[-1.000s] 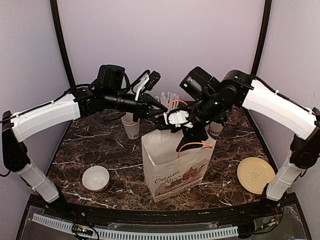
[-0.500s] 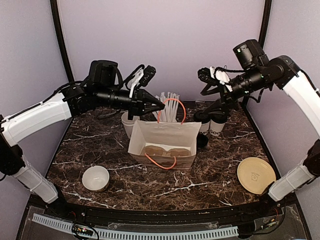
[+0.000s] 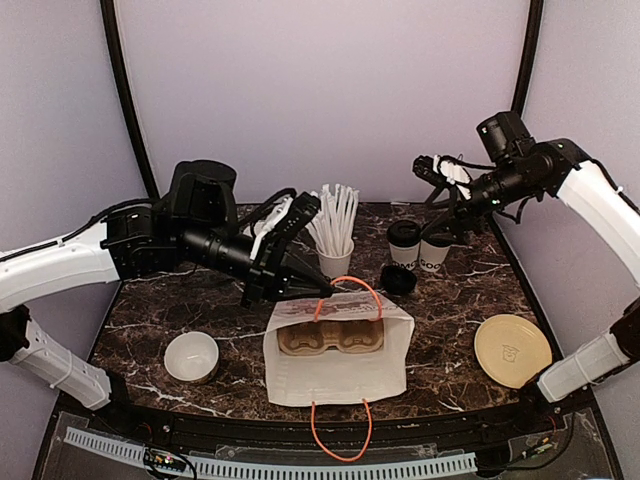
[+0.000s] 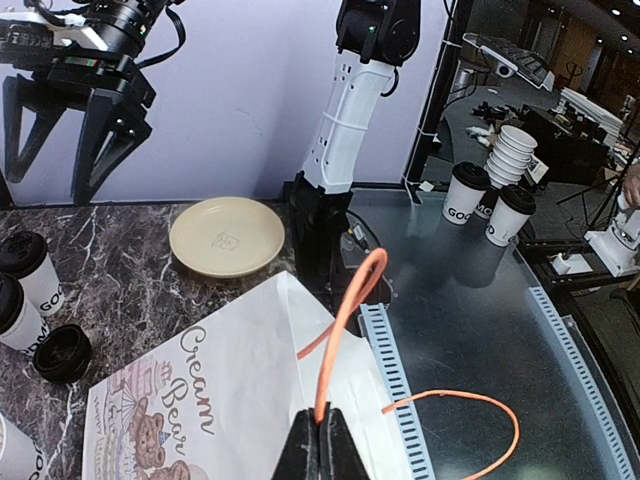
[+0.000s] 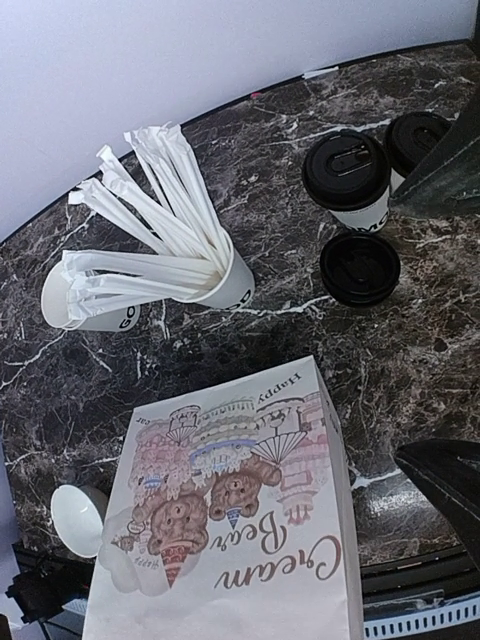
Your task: Pack the takeout coffee
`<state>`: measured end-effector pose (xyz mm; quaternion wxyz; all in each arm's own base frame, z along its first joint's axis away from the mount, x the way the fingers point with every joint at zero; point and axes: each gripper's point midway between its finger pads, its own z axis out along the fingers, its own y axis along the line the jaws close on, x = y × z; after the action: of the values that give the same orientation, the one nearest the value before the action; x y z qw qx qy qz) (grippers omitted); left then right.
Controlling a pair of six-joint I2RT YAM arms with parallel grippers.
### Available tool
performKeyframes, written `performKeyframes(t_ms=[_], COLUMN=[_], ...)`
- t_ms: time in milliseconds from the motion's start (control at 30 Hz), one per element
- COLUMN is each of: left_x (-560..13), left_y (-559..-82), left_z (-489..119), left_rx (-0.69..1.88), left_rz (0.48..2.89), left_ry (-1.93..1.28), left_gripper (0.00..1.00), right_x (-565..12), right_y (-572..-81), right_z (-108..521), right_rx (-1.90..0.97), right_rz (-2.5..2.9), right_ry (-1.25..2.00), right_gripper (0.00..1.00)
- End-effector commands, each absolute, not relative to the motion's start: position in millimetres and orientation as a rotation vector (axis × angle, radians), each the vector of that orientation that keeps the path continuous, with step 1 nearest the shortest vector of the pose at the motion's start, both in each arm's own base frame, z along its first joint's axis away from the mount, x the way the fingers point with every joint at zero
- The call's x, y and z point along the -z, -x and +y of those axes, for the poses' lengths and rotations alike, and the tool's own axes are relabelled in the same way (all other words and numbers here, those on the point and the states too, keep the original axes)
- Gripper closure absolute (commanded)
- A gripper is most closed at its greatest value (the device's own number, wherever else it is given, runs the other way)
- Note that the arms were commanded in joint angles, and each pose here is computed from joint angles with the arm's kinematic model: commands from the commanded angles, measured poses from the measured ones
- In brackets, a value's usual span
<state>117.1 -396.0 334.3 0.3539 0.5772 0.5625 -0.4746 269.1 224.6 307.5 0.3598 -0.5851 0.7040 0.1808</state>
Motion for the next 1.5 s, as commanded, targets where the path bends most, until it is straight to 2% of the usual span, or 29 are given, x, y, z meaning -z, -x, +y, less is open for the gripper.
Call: performKeyframes(t_ms=[0, 167, 333, 533, 733, 867, 1067, 1133, 1167, 1200, 1233, 1300, 1367, 1467], left_x=[-339, -342, -348, -359, -355, -348, -341, -343, -344, -344, -347, -349, -353, -356], left_y=[-104, -101, -115, -127, -194, -238, -279, -289, -293, -297, -301, -304, -302, -299], left_z=[-390, -392, -395, -400, -398, -390, -386, -384, -383, -383, -382, -381, -381, -383], left_rx=[1.266, 1.266, 1.151, 1.084, 0.858, 0.834, 0.736, 0.706, 0.695, 0.688, 0.679, 0.674, 0.687, 0.710], left_rz=[1.421, 1.395, 1.376, 1.377, 1.531, 1.623, 1.685, 1.691, 1.696, 1.700, 1.701, 1.703, 1.695, 1.681], left_ry=[-1.505, -1.534, -1.523, -1.505, -1.352, -1.258, -1.148, -1.109, -1.089, -1.079, -1.065, -1.058, -1.069, -1.092], left_gripper=[1.00, 1.00, 1.00, 1.00, 1.00, 1.00, 1.00, 0.93, 0.83, 0.78, 0.67, 0.55, 0.47, 0.42], right_x=[-310, -303, -303, -299, -329, -344, -324, -320, -318, -319, -321, -324, -328, -328], right_y=[-282, -301, -321, -327, -282, -245, -197, -191, -189, -186, -185, -181, -172, -159], right_z=[223, 212, 199, 194, 215, 232, 268, 280, 286, 292, 297, 307, 314, 320], right_rx=[-0.460, -0.424, -0.405, -0.407, -0.627, -0.725, -0.733, -0.742, -0.758, -0.773, -0.786, -0.813, -0.833, -0.827], right_rz=[1.813, 1.881, 1.942, 1.975, 1.805, 1.697, 1.609, 1.584, 1.579, 1.564, 1.553, 1.524, 1.493, 1.454], right_ry=[1.444, 1.370, 1.265, 1.218, 1.378, 1.518, 1.767, 1.807, 1.822, 1.836, 1.839, 1.857, 1.888, 1.932], right_gripper=[0.24, 0.24, 0.24, 0.24, 0.25, 0.25, 0.22, 0.21, 0.20, 0.20, 0.20, 0.20, 0.20, 0.19])
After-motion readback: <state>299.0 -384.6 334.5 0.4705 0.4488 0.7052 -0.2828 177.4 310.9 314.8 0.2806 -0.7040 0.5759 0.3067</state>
